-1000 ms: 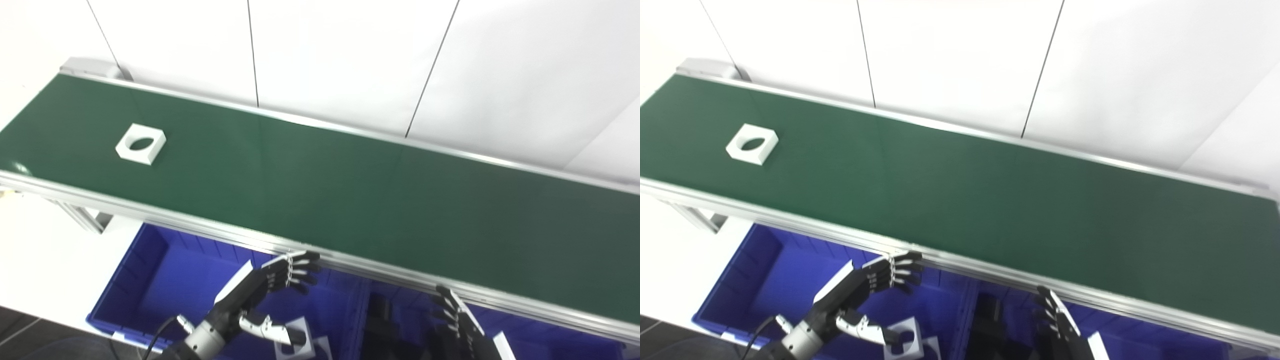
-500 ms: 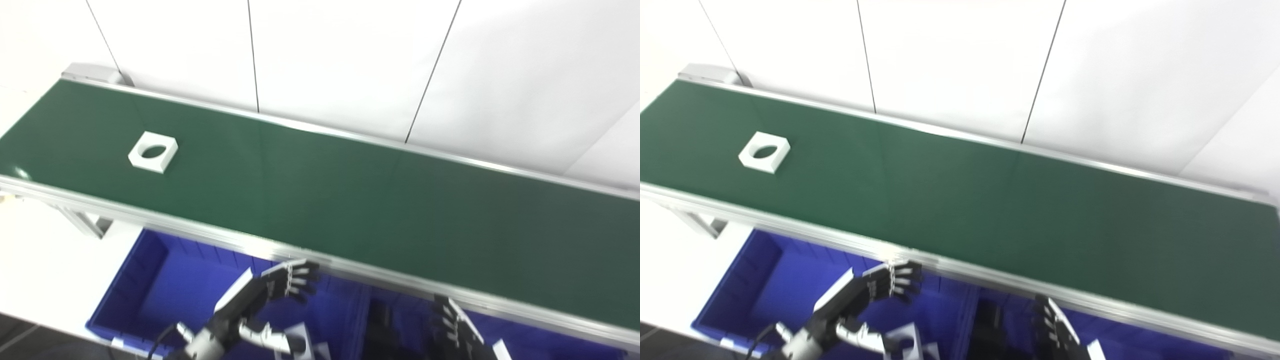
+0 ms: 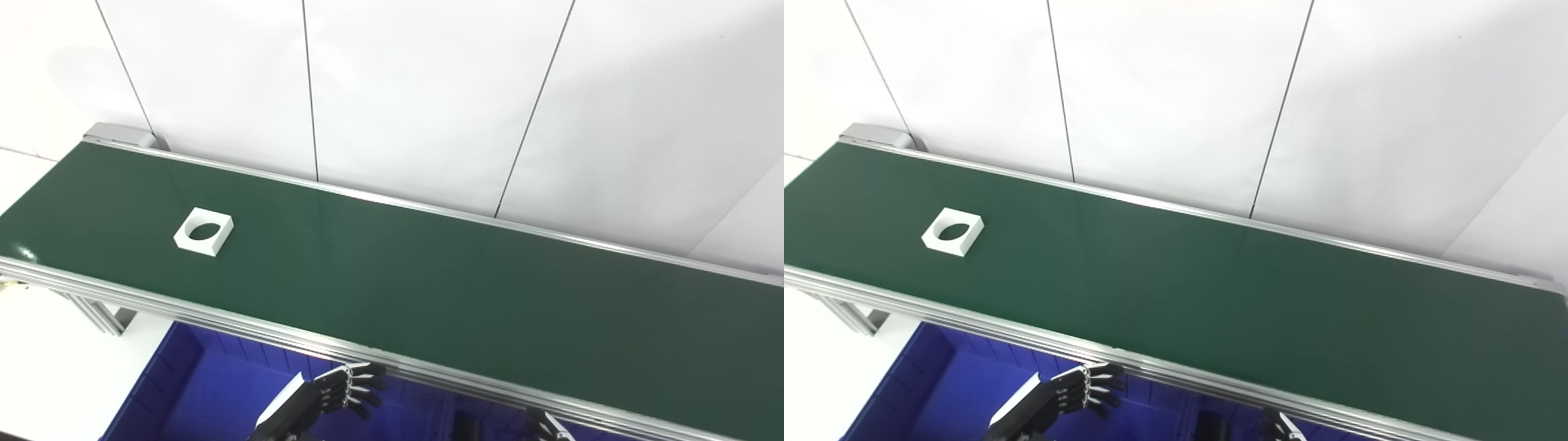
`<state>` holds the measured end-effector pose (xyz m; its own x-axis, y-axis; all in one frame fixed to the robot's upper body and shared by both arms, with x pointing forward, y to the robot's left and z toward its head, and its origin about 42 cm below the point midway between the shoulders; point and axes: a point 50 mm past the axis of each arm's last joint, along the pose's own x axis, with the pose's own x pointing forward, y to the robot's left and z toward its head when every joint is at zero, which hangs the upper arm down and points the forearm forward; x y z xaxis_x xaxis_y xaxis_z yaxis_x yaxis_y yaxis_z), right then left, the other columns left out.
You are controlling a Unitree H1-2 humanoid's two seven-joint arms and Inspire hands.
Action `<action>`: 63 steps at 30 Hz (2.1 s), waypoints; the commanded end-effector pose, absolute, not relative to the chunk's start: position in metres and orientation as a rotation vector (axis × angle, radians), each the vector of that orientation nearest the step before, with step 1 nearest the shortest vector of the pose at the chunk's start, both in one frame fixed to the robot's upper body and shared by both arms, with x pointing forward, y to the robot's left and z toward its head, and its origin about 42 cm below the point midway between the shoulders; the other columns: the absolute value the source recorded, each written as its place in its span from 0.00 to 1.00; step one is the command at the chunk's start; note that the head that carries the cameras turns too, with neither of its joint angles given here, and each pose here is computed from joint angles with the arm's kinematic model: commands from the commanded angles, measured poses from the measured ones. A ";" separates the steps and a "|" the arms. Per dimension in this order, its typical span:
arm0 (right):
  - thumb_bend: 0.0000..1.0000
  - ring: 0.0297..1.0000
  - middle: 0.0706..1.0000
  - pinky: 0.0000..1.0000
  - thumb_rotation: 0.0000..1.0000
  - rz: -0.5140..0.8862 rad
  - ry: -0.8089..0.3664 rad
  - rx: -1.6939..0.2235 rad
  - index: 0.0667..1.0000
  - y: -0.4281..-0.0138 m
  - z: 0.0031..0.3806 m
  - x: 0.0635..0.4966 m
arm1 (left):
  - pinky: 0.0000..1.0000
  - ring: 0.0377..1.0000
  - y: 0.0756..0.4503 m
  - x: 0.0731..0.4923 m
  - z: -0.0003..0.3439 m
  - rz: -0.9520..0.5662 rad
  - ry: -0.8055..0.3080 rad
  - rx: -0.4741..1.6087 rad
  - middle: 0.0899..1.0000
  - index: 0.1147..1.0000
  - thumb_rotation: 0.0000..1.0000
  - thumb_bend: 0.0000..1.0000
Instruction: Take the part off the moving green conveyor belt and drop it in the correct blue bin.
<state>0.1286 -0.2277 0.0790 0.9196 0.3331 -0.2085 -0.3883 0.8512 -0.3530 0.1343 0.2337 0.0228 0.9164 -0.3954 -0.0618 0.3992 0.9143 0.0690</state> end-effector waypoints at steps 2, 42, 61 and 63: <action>0.96 0.80 0.85 0.69 0.02 0.374 0.055 -0.393 0.89 -0.225 0.087 0.132 | 0.61 0.69 0.233 0.139 0.028 -0.413 -0.013 0.069 0.75 0.80 0.23 0.93; 0.98 0.75 0.81 0.65 0.06 0.355 -0.009 -0.383 0.87 -0.224 0.085 0.142 | 0.72 0.78 0.310 0.269 0.184 -0.406 -0.514 0.394 0.83 0.83 0.32 0.89; 0.99 0.74 0.80 0.64 0.03 0.351 -0.022 -0.371 0.86 -0.226 0.084 0.143 | 0.85 0.89 0.352 0.366 0.190 -0.397 -0.372 0.866 0.89 0.88 0.40 0.88; 0.99 0.74 0.80 0.64 0.04 0.351 -0.025 -0.377 0.86 -0.226 0.084 0.143 | 0.85 0.89 0.354 0.374 0.188 -0.393 -0.345 0.893 0.90 0.88 0.38 0.89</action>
